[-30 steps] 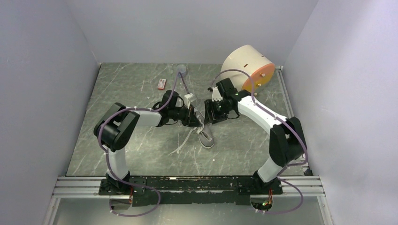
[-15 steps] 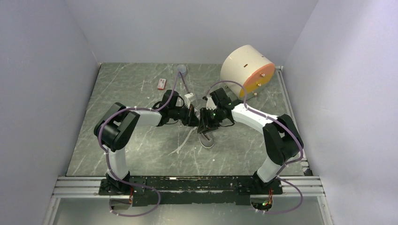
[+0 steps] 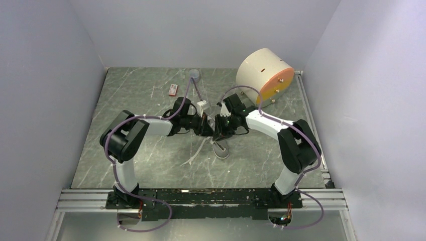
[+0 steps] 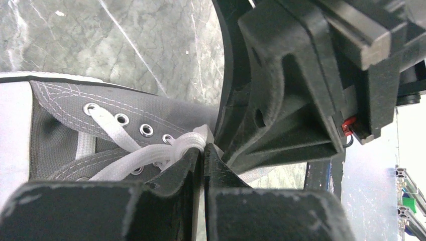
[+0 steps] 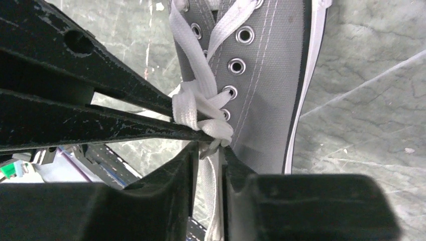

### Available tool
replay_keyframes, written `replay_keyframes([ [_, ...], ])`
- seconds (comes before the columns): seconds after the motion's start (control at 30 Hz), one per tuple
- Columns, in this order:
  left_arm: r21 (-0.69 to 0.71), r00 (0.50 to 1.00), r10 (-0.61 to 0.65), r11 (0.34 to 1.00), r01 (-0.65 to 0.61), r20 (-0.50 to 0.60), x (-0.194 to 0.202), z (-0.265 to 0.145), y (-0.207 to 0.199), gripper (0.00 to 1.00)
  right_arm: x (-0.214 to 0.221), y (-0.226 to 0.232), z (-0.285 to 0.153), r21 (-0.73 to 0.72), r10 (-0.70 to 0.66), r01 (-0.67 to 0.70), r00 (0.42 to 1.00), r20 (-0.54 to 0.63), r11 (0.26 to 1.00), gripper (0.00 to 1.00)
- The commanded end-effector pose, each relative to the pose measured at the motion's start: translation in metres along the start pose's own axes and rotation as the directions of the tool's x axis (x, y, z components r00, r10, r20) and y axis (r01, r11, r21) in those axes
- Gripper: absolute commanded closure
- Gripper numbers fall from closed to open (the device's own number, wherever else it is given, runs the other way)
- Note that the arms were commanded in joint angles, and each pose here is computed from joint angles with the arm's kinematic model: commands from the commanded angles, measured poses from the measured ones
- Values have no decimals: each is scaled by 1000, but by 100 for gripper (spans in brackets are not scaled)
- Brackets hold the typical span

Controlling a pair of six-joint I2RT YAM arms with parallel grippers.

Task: Tie the shoes

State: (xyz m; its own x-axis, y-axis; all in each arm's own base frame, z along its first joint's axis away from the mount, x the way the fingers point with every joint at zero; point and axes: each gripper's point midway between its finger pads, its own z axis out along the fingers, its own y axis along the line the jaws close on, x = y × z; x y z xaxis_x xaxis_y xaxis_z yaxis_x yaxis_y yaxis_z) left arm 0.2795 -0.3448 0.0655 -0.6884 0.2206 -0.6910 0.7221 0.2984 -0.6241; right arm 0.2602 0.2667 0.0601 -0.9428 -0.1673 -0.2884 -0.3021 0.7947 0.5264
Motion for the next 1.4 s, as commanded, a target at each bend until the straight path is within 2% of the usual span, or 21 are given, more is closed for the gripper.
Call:
replay_keyframes([
  [0.0, -1, 999, 33, 999, -33, 8, -5, -6, -4, 90, -13, -2, 3, 11, -12, 12, 999, 42, 1000, 79],
  [0.2, -7, 999, 34, 999, -34, 7, -8, -7, -2, 90, -6, -12, -15, 94, -62, 60, 998, 16, 994, 100],
  [0.37, -4, 999, 39, 999, -39, 16, -12, -11, -1, 91, 23, -13, -34, 95, -82, 89, 994, -69, 991, 100],
  [0.5, -9, 999, 28, 1000, -28, 22, -14, -15, -1, 89, 19, -12, -51, 130, -95, 99, 995, -38, 987, 100],
  [0.57, -32, 1000, 16, 999, -15, 17, -15, -19, -2, 82, 15, -12, -56, 137, -92, 94, 996, -17, 986, 100],
  [0.6, -49, 1000, 10, 999, -10, 12, -16, -23, -3, 74, 13, -13, -58, 139, -87, 88, 996, -13, 986, 100],
  [0.63, -76, 1000, 6, 997, -5, 12, -16, -28, -3, 59, 12, -15, -60, 144, -84, 85, 996, -10, 986, 100],
  [0.73, -155, 1000, -9, 988, 12, 20, -15, -50, -5, 25, 10, -19, -68, 172, -84, 82, 996, 3, 982, 100],
  [0.77, -193, 999, -21, 981, 26, 26, -13, -57, -5, 17, 9, -20, -71, 176, -87, 83, 996, 13, 981, 100],
  [0.8, -224, 999, -28, 974, 33, 27, -9, -64, -5, 16, 8, -21, -74, 184, -85, 80, 996, 21, 980, 100],
  [0.9, -319, 1000, -22, 947, 25, 14, 3, -84, -4, 12, 4, -27, -79, 203, -80, 71, 996, 36, 977, 100],
  [1.03, -461, 995, -89, 885, 61, -40, 32, -101, 11, 21, 0, -31, -85, 203, -64, 53, 997, 51, 978, 100],
  [1.2, -605, 984, -77, 795, -35, -158, 56, -93, 6, 18, -3, -23, -90, 153, -63, 51, 995, 73, 987, 100],
  [1.27, -670, 978, -94, 740, -58, -189, 65, -91, 9, 20, -4, -21, -91, 143, -62, 51, 995, 79, 988, 100],
  [1.37, -699, 966, -97, 708, -103, -240, 79, -79, 8, 23, -4, -16, -89, 112, -53, 43, 994, 93, 993, 100],
])
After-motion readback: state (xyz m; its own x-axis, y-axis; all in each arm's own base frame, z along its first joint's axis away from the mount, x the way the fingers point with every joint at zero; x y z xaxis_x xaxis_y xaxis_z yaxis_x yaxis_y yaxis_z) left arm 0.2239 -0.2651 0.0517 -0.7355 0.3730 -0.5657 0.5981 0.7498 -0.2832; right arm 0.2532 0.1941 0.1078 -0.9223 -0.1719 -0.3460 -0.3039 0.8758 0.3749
